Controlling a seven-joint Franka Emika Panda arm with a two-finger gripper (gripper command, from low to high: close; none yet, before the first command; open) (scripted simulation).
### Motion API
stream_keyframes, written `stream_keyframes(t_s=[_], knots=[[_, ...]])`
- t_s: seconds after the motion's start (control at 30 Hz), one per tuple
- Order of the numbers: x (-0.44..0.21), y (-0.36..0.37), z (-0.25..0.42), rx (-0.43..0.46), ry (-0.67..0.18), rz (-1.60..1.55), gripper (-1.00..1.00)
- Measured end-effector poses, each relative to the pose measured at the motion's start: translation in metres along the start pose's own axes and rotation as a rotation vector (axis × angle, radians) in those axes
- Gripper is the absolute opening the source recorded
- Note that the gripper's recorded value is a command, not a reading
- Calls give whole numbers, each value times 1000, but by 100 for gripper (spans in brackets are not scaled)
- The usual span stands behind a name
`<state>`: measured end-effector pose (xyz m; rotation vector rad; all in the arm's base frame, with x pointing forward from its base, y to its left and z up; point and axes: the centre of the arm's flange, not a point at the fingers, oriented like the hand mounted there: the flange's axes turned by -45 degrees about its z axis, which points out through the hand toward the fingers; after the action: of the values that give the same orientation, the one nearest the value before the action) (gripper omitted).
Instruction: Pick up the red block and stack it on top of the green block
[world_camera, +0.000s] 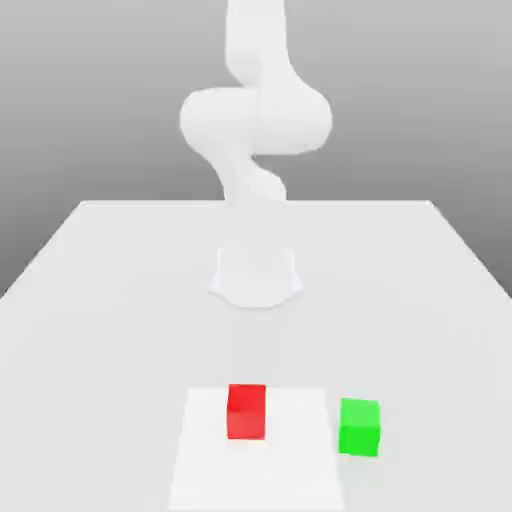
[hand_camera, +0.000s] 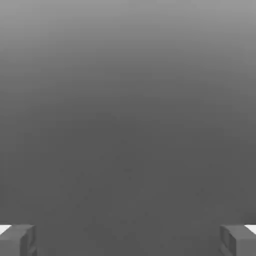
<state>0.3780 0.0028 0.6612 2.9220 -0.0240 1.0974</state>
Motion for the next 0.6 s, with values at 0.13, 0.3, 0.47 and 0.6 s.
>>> stream_keyframes(t_s=[0.13, 0.3, 0.47, 0.6], knots=[[-33, -1, 103, -33, -153, -11, 0], [-100, 4, 210, -49, -341, -15, 0], [-197, 10, 293, -34, -538, -5, 0], [-280, 9, 331, 1, -685, 9, 0]])
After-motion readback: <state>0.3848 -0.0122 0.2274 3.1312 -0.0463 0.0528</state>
